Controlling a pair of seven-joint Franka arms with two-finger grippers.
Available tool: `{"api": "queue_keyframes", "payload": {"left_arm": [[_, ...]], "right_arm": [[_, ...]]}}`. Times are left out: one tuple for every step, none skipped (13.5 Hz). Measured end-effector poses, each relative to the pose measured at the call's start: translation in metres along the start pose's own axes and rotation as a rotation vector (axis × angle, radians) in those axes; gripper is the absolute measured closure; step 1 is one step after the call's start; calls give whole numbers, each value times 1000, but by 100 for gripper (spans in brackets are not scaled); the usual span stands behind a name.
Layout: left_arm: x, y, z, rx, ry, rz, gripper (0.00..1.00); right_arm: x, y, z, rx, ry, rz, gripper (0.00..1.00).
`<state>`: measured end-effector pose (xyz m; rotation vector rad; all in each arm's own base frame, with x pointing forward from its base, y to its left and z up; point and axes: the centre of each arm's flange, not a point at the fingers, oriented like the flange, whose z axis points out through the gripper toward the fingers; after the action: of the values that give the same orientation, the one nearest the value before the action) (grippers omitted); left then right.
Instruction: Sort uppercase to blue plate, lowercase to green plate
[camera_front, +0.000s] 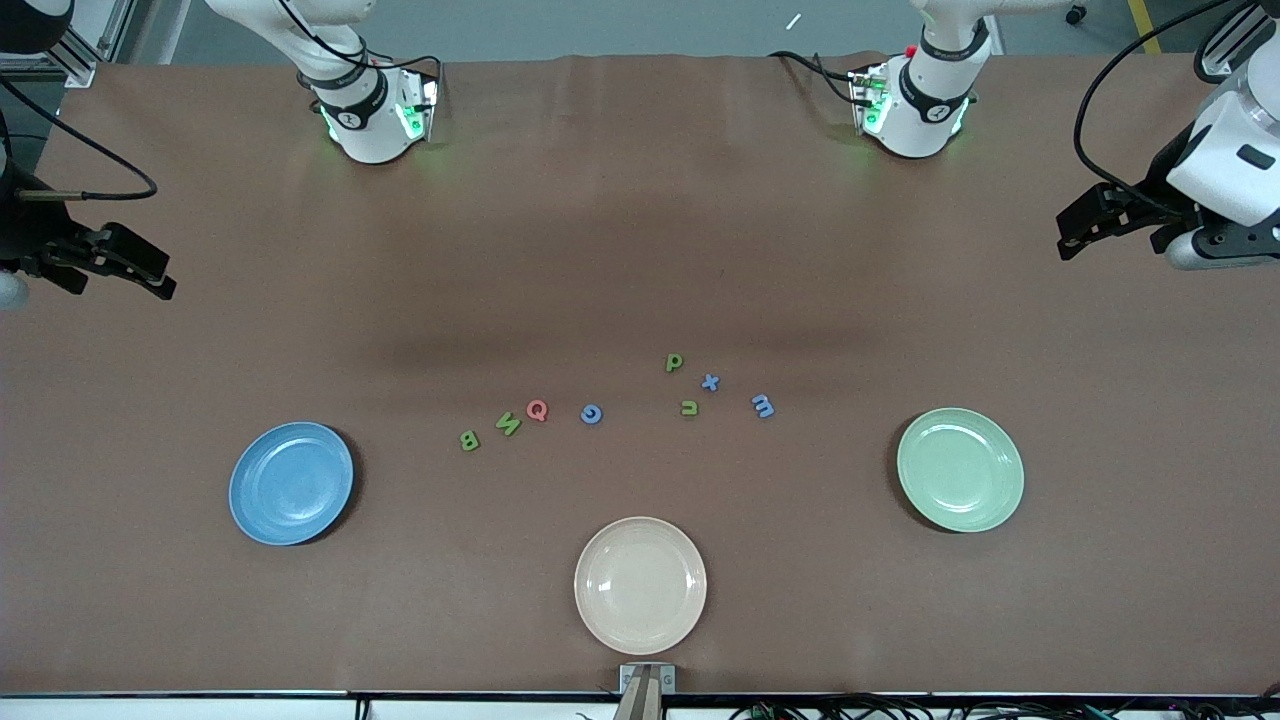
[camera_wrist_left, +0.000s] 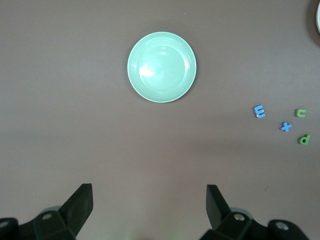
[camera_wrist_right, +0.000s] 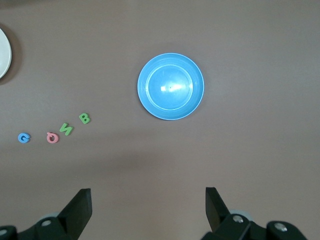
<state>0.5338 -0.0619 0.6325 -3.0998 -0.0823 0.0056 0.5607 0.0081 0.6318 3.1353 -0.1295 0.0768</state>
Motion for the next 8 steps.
{"api": "queue_keyframes", "payload": {"left_arm": [[0, 0, 0, 0, -2, -6, 0], [0, 0, 0, 1, -4, -9, 0], [0, 0, 0, 1, -4, -10, 0], [0, 0, 1, 1, -5, -10, 0], [0, 0, 1, 1, -8, -9, 0], [1, 1, 4, 2, -13, -7, 0], [3, 4, 8, 2, -20, -3, 0], [7, 7, 15, 2, -29, 2, 0]], "right_arm": [[0, 0, 0, 0, -1, 0, 0], [0, 0, 0, 0, -2, 1, 0], [0, 0, 0, 0, -3, 0, 0], [0, 0, 0, 0, -4, -9, 0], [0, 1, 0, 0, -4, -27, 0], [0, 2, 1, -1, -4, -44, 0], [0, 4, 1, -1, -5, -51, 0], [0, 5, 2, -1, -8, -57, 0]]}}
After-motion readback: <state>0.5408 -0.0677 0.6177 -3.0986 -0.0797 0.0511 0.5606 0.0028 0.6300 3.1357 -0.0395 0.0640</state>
